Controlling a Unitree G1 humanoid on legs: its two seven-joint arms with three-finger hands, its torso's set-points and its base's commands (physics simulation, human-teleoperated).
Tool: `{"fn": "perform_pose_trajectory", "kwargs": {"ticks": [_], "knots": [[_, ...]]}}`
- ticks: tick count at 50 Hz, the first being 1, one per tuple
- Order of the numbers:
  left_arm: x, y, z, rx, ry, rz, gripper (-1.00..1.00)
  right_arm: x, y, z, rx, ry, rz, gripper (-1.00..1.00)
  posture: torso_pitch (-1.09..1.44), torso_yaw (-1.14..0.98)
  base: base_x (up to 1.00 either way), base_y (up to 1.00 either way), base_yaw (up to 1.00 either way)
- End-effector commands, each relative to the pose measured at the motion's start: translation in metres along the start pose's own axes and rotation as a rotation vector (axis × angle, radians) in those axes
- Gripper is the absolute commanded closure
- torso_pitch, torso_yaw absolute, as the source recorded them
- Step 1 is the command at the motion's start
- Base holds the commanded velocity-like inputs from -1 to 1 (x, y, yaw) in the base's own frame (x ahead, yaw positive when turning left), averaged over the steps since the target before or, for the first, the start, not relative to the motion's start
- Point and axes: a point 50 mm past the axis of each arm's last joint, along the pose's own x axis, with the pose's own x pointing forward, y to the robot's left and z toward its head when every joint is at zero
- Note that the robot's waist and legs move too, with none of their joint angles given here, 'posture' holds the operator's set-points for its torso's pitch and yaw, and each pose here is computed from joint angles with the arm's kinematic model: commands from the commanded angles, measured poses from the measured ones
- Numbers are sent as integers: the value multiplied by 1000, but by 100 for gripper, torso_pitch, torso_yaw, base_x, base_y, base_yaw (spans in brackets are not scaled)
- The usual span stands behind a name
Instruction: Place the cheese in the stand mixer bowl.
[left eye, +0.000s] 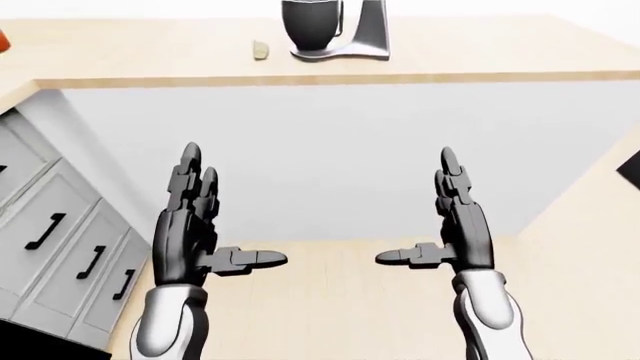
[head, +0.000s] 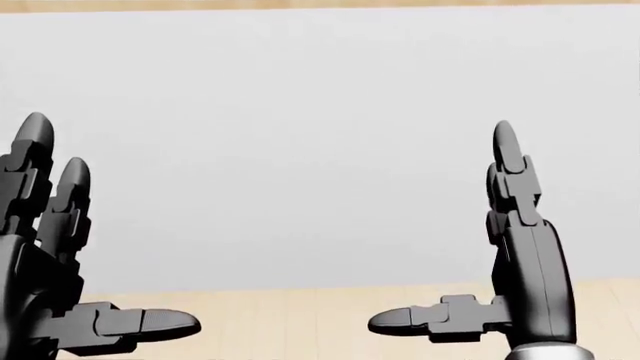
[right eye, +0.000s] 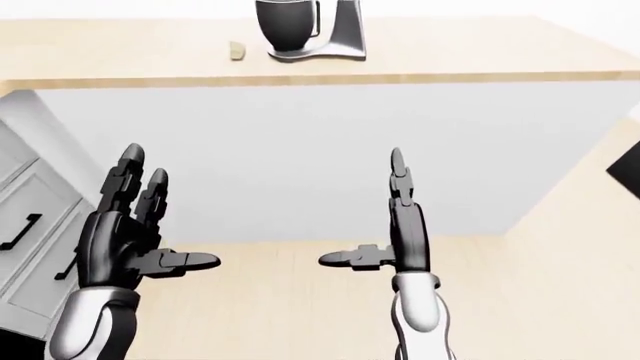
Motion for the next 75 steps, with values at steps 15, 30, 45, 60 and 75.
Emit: {"fn": "perform_pose_trajectory", "kwargs": {"ticks": [15, 30, 45, 60, 75], "knots": [[0, -2, 15, 2, -83, -11, -100, 3, -5, 17, -11, -90, -18, -100, 0, 0, 1, 0, 0], [0, -2, 14, 3, -84, -10, -100, 2, -4, 16, -13, -91, -18, -100, 0, 0, 13, 0, 0], [0, 0, 15, 5, -87, -6, -100, 2, -4, 15, -15, -89, -18, -100, 0, 0, 18, 0, 0], [0, 1, 15, 3, -87, 1, -100, 1, -3, 15, -17, -88, -18, -100, 0, 0, 18, 0, 0], [0, 2, 14, 3, -87, 2, -100, 1, -3, 15, -21, -88, -20, -100, 0, 0, 18, 0, 0]]}}
